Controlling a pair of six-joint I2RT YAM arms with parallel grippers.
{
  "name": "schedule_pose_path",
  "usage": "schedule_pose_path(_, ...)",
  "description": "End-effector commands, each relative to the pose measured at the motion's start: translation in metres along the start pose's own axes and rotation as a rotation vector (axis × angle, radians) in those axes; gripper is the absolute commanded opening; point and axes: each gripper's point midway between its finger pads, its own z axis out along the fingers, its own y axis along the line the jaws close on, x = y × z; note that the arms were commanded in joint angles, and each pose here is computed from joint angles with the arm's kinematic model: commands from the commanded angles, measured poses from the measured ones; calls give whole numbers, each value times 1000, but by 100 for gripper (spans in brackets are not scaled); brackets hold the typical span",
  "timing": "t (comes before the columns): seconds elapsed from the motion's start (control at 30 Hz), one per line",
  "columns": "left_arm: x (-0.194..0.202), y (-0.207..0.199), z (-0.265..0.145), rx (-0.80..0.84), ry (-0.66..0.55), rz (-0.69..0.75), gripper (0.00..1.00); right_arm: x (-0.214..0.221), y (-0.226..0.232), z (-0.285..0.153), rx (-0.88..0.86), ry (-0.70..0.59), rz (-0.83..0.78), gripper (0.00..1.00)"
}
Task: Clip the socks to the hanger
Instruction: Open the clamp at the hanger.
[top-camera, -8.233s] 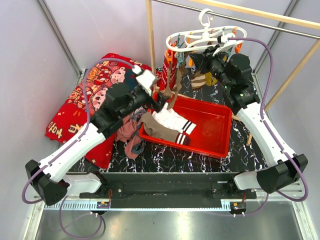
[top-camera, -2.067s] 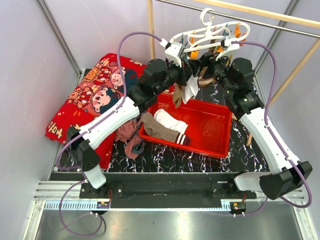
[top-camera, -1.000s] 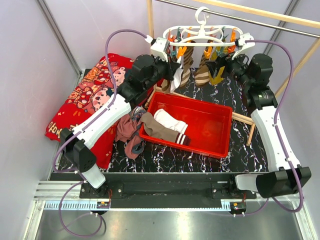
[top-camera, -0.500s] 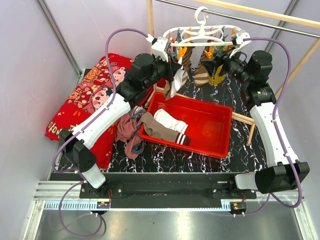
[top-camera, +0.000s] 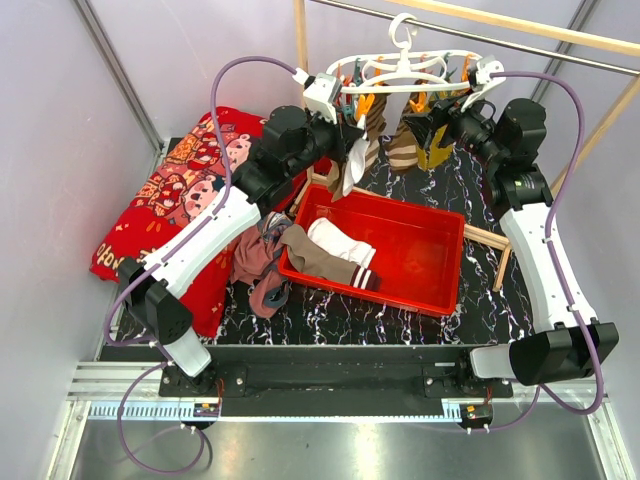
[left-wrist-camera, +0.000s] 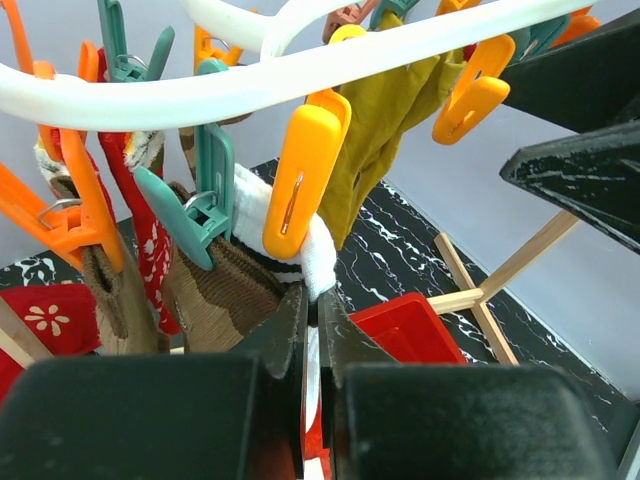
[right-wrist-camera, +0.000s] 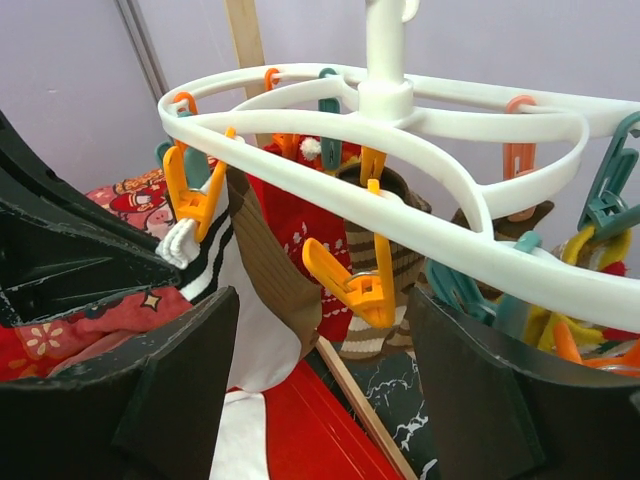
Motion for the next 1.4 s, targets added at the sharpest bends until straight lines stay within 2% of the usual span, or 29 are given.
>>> schedule_pose_path(0.0,-30,-11,-8,43,-64,0,3,-35,0,0,8,-84,-71,75)
schedule_pose_path(0.3,-30,-14,-11,59,-57,8,3,-42,9,11,-83,-108,-102,68)
schedule_pose_path(0.8,-29,-16,-14,71,-45,15,3,-30,-2,25,-79,-84,-120,63)
schedule_pose_path(0.93,-28,-16,-14,68,-43,21,3,-32,-1,26,-85,-89,-115,55)
schedule_pose_path(1.17,-26,-13,-14,58,-36,32,3,-36,0,24,-77,-98,-105,33)
schedule_pose_path(1.37,-25,-7,-11,39,-37,91,6,-34,3,18,-66,-93,-35,24)
